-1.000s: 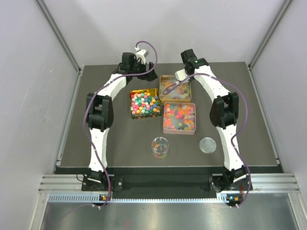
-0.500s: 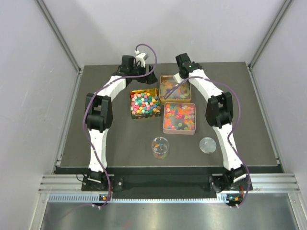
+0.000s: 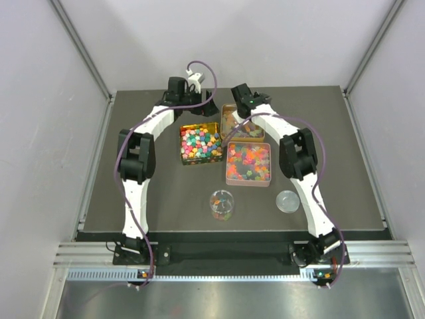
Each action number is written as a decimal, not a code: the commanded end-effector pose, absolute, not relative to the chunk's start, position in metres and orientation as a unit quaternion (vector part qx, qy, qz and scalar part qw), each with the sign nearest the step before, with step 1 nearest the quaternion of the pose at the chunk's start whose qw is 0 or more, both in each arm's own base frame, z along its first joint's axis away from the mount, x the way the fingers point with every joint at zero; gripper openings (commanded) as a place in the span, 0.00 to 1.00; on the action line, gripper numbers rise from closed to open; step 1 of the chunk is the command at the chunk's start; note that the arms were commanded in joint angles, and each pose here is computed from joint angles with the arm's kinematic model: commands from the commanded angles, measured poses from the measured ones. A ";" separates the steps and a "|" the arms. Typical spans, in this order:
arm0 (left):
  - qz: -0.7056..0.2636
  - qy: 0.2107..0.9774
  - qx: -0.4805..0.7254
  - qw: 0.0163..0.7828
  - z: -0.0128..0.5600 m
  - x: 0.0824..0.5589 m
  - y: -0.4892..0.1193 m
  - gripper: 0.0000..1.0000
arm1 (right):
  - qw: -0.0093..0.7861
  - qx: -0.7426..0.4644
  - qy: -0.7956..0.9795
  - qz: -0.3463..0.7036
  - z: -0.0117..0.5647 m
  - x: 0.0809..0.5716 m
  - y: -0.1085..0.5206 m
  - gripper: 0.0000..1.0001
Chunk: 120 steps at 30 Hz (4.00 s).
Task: Pack the candies
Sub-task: Scoop the fake candies from the storage box.
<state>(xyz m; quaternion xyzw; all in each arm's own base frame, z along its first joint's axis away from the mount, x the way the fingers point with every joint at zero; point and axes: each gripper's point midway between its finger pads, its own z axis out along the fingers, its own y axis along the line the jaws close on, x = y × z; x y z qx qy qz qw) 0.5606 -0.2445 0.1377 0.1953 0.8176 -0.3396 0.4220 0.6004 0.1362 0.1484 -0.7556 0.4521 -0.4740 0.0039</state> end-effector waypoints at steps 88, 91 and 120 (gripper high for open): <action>-0.351 0.796 0.200 0.452 0.170 0.541 -0.242 0.88 | 0.047 -0.853 0.403 -0.329 0.119 0.573 0.183 0.00; -0.350 0.798 0.200 0.448 0.168 0.539 -0.241 0.88 | 0.054 -0.848 0.424 -0.312 0.115 0.573 0.183 0.00; -0.323 0.796 0.240 0.452 0.189 0.539 -0.239 0.88 | 0.171 -0.771 0.580 -0.201 0.116 0.566 0.152 0.00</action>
